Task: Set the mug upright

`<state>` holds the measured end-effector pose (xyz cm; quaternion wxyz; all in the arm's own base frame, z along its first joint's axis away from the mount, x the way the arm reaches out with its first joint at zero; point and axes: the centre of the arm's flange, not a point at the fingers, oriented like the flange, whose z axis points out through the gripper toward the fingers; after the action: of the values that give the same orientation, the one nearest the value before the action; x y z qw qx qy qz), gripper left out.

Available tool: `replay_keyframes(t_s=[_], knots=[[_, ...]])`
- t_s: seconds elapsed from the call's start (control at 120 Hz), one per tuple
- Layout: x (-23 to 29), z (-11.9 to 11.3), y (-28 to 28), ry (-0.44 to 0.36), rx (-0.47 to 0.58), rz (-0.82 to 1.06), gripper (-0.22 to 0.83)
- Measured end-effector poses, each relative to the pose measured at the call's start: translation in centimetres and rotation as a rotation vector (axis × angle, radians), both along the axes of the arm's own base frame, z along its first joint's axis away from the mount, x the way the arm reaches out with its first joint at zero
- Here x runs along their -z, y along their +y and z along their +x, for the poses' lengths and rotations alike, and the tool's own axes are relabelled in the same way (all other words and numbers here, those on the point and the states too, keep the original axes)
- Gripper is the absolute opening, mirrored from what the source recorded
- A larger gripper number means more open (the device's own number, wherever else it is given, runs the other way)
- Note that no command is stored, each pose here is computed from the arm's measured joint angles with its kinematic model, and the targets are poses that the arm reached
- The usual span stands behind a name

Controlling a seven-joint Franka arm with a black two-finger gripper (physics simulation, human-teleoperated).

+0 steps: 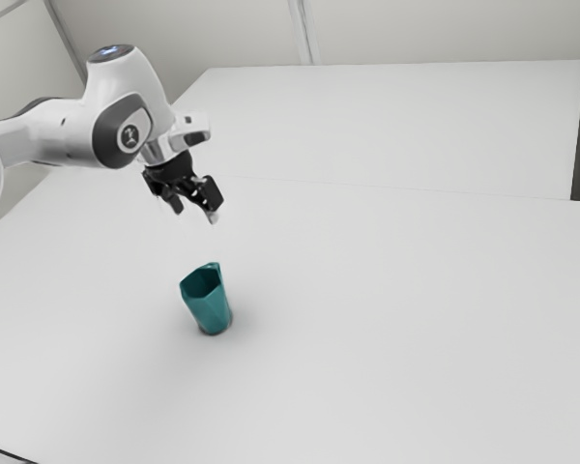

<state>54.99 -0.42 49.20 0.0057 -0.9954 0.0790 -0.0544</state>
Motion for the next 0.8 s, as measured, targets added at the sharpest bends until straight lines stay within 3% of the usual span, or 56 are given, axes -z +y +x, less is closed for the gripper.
replay_keyframes(t_s=[0.4, 0.8], knots=[[-9.7, 0.8, 3.2, -0.038, -0.007, 0.044, 0.59], [-14.3, -0.2, 4.1, -0.059, 0.006, 0.085, 0.6]])
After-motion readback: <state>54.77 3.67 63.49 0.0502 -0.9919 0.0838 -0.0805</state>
